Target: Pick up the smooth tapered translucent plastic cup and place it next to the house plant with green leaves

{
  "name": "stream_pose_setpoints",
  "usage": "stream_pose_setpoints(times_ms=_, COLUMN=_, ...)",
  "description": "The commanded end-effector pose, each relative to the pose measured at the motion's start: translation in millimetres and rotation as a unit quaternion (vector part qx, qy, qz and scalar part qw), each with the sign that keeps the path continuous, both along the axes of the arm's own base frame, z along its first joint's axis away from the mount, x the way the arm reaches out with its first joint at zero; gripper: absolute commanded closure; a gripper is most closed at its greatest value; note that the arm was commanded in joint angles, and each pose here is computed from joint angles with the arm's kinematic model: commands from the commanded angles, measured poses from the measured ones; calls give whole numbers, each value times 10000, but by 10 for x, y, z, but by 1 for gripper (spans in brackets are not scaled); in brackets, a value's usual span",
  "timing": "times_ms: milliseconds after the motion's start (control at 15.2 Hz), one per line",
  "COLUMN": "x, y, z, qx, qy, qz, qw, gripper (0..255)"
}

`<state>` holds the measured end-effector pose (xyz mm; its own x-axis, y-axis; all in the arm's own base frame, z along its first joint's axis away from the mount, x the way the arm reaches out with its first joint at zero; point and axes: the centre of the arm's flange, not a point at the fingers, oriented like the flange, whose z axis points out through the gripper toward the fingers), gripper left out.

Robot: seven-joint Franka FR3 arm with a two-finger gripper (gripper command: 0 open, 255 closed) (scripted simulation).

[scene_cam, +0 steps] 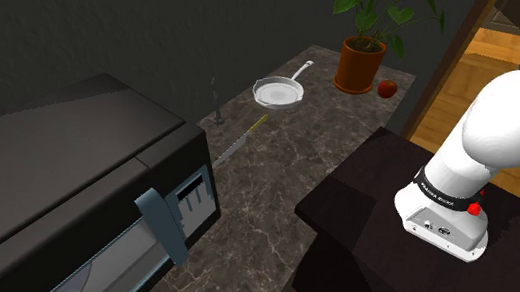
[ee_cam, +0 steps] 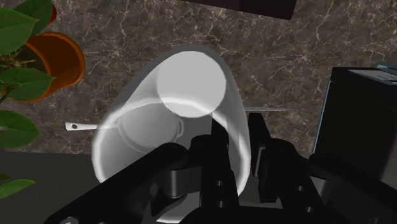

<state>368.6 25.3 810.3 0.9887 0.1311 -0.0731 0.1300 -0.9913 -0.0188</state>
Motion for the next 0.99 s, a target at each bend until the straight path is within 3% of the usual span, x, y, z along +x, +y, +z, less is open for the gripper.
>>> stream_pose_setpoints(times_ms=0, x=63, y=-270, z=-3, qx=-1, qy=-1, qz=8, qw=10000, gripper=255)
stream_pose_setpoints(times_ms=462, x=258, y=-1203, z=0, qx=-1, qy=-1, qz=8, qw=10000, gripper=255)
stream_pose_setpoints(times_ms=924, x=258, y=-1203, z=-370, qx=-1, qy=-1, qz=8, qw=10000, gripper=255)
